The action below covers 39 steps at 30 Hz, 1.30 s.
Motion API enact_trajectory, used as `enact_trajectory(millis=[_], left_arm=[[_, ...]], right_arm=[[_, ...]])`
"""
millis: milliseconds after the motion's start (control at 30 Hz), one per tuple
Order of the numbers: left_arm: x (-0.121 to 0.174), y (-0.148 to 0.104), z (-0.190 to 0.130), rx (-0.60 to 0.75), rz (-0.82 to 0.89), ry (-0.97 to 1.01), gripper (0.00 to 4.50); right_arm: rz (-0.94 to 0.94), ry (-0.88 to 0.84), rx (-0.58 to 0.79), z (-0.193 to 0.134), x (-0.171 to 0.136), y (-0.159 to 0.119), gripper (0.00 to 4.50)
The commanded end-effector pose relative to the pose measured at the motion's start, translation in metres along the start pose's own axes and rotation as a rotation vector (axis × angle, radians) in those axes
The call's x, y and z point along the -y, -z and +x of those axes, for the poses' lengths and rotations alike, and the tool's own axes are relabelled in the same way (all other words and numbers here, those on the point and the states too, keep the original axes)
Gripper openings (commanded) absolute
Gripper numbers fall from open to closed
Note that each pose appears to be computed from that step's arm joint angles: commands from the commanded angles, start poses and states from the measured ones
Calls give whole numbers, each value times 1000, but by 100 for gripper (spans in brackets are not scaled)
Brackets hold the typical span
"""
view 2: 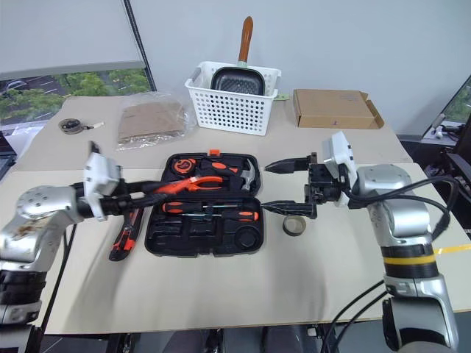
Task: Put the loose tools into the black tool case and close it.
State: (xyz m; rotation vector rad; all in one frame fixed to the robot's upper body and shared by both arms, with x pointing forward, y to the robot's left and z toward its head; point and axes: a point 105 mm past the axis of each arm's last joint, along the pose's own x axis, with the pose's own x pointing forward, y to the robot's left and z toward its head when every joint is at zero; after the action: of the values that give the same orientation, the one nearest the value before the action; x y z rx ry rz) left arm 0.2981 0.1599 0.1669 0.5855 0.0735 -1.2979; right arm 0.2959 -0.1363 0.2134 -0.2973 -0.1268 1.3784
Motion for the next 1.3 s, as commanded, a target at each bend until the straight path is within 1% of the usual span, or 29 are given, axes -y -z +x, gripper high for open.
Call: enact_trajectory(millis=[33, 167, 367, 500, 633, 833, 1133, 1300], left_arm=[[-1, 3, 9, -42, 63, 58, 48], [-4, 15, 12, -115, 63, 89, 48], [-13, 26, 11, -211, 69, 61, 48], [-11, 33, 18, -221, 45, 69, 48], [-1, 42, 28, -242, 28, 117, 48], [0, 44, 35, -255, 26, 118, 48], [-2, 55, 33, -342, 50, 136, 48], [-4, 51, 38, -320, 37, 143, 48]], right_arm=[[-38, 27, 41, 0, -7, -14, 450], [-29, 42, 37, -1, -14, -12, 450], [-28, 62, 24, -5, -16, -11, 450], [-30, 69, 24, -4, -16, -10, 450], [-33, 77, 25, -5, -16, -9, 450], [-34, 86, 21, -7, -16, -8, 450], [-38, 93, 17, -8, -17, -5, 450], [-42, 93, 17, -7, -16, -4, 450]])
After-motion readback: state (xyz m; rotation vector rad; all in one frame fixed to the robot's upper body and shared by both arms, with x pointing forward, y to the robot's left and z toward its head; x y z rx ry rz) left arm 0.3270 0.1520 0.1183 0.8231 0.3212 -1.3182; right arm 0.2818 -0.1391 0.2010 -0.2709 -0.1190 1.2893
